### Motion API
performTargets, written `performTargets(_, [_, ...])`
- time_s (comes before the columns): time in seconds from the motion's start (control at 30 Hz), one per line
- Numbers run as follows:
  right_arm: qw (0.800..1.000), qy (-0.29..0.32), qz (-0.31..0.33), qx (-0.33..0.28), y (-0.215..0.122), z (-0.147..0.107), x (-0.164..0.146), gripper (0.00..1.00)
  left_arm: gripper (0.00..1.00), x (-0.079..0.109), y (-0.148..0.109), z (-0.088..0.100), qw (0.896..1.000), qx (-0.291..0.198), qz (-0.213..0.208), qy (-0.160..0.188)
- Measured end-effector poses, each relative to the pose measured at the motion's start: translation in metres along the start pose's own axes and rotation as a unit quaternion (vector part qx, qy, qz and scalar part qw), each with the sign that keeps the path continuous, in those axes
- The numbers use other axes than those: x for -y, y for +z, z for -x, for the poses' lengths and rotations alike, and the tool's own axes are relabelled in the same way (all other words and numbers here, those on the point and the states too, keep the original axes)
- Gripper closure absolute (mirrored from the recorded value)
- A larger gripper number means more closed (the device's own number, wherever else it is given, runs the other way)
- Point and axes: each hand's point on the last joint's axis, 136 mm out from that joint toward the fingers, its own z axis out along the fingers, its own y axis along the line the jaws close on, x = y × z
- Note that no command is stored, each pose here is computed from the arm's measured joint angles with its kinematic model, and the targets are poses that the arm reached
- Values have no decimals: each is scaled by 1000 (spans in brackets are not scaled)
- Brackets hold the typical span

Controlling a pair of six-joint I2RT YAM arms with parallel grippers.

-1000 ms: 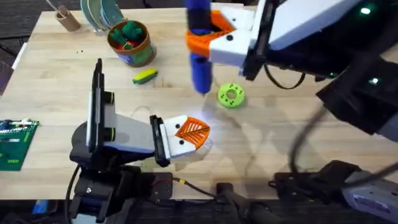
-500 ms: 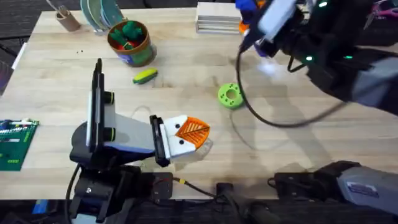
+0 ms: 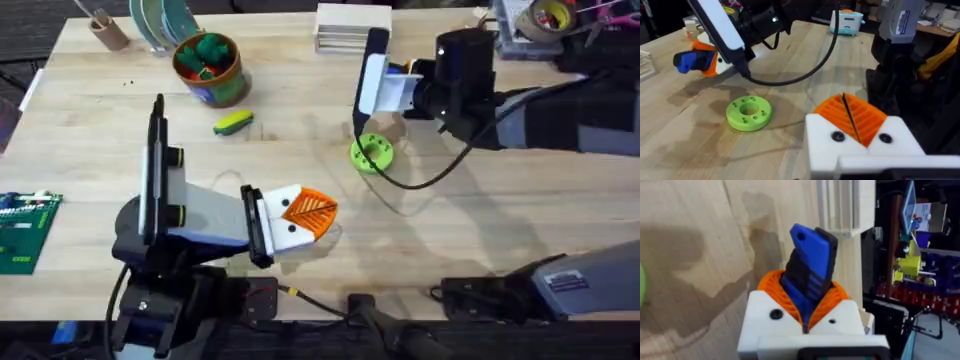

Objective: Pick up the gripper from the table and insert it into the empty holder that is missing its gripper. Then pick up a screw, insert it into the mounting hole, and use the screwdriver to tighten it. Finally, clean up the table by picking up the vegetable and placing it into the bucket.

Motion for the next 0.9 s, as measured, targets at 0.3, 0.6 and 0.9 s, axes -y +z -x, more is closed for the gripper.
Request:
performTargets(0.3, [1000, 13, 13, -10, 7, 1, -10, 36, 997, 0, 0, 0, 1000, 0, 0, 0])
performTargets(0.6, [997, 63, 22, -22, 6, -3, -13, 8, 997, 0, 0, 0, 1000, 0, 0, 0])
performTargets(0.9, [979, 204, 15, -23, -7, 1, -6, 10, 690, 0, 0, 0, 1000, 0, 0, 0])
